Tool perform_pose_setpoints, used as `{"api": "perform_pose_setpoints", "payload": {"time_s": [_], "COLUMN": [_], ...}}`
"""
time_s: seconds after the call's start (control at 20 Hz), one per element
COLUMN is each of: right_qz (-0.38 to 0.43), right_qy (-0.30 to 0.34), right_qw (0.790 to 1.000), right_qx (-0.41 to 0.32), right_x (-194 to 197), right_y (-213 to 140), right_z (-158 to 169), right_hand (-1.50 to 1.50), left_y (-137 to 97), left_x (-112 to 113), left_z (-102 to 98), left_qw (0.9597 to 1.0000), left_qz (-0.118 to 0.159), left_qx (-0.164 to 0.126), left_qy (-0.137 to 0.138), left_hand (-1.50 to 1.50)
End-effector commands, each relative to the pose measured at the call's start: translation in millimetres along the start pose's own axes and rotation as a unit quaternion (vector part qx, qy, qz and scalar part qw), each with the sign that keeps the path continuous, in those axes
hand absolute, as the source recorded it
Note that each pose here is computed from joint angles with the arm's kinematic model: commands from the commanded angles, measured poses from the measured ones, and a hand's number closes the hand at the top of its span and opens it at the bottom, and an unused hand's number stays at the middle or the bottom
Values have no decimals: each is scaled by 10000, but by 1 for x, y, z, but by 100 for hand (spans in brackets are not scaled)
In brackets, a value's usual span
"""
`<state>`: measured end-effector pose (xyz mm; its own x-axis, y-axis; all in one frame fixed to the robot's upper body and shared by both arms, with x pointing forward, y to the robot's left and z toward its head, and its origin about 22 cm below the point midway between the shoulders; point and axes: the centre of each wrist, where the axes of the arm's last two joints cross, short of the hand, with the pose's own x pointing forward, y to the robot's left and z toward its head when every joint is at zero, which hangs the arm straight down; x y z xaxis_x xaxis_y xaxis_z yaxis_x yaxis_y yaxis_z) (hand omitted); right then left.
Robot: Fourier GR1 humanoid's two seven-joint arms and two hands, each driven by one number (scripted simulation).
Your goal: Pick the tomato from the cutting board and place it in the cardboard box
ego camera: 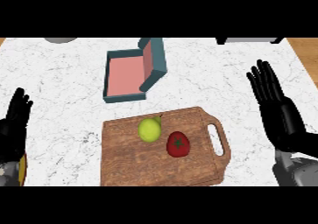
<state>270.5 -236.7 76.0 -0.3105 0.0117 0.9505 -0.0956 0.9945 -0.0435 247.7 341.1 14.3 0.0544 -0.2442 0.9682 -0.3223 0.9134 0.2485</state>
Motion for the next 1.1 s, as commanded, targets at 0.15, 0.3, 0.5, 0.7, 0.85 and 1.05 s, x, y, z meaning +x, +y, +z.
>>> {"api": "perform_pose_setpoints", "payload": {"time_s": [0.15, 0.3, 0.5, 0.7, 0.85, 1.05], "right_qz": [16, 2856, 1167, 1456, 2411, 3620], "right_qy": [-714, 390, 354, -47, 645, 1229], "right_qw": [9957, 9547, 9566, 9579, 9526, 9189], "right_qx": [-598, -739, -2645, -2474, -1738, -970], "right_x": [34, -11, -18, -19, -24, -19], "right_y": [72, -16, 85, 101, 75, 55], "right_z": [-36, -19, -15, 12, 18, 19], "right_hand": [-150, -150, -150, -150, -150, -150], "left_y": [-17, -18, -39, -50, -39, -50], "left_x": [10, -2, -8, -10, 3, 3], "left_z": [5, 8, 20, 25, 23, 26], "left_qw": [9960, 9955, 9922, 9909, 9911, 9914], "left_qz": [-544, -618, -613, -655, -713, -642], "left_qx": [-700, -721, -1066, -1159, -1093, -1109], "left_qy": [-104, 63, 206, 186, 275, 267], "left_hand": [0, 0, 0, 0, 0, 0]}}
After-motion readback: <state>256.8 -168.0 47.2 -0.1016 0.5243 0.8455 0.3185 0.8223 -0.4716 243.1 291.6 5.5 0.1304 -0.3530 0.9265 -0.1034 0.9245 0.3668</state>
